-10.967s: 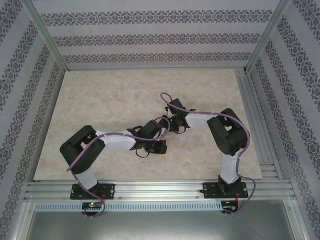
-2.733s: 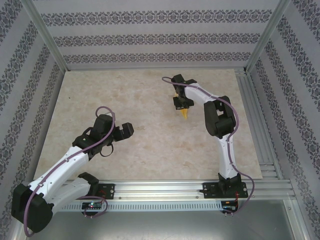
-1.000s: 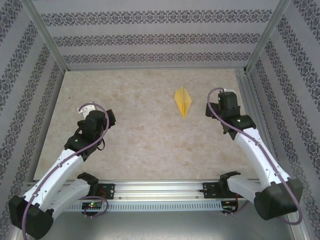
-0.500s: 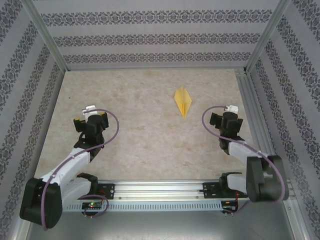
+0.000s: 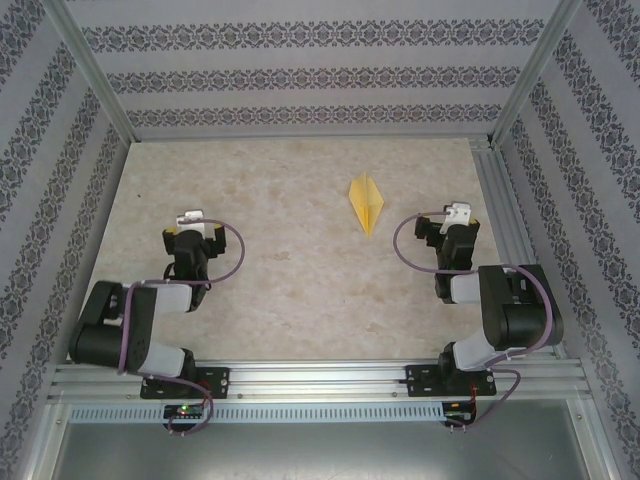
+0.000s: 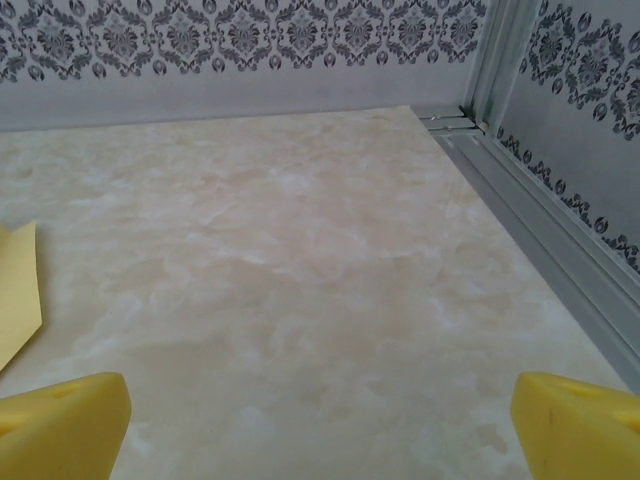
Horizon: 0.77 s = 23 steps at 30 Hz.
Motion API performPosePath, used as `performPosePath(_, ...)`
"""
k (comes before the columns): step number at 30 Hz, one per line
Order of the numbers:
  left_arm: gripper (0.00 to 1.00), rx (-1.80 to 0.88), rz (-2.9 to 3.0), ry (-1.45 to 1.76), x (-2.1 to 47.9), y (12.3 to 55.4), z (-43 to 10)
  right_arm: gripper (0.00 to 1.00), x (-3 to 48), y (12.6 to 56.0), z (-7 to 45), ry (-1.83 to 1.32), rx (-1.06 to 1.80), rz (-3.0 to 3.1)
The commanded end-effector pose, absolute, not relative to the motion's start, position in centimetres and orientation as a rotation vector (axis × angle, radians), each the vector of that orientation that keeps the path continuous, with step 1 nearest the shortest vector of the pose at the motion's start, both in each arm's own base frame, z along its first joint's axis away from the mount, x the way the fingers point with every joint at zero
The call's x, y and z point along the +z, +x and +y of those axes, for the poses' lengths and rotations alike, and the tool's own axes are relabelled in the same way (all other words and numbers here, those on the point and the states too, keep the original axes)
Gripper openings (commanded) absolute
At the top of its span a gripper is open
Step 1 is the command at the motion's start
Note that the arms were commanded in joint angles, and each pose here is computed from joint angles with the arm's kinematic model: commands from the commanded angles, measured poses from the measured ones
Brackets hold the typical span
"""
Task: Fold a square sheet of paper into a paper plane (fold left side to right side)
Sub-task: Reset both arms
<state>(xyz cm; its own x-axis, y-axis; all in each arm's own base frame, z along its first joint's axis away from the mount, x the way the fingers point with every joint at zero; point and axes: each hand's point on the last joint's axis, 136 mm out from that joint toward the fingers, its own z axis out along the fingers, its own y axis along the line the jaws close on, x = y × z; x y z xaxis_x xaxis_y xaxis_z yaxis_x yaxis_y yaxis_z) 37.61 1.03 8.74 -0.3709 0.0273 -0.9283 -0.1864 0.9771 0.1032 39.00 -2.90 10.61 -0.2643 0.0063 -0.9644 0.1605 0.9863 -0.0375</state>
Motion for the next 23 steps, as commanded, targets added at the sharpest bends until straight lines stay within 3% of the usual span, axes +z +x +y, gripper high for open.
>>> performPosePath(1,1.0,0.132,1.83,-0.038,11.0,40.2,-0.7,0.98,12.1,39.5,-2.6,0.12,-0.106,1.771)
performPosePath(23,1.0,0.137,1.859,-0.056,10.6,40.2,-0.3,0.98,13.0,40.1,-1.8,0.079,-0.087,1.752)
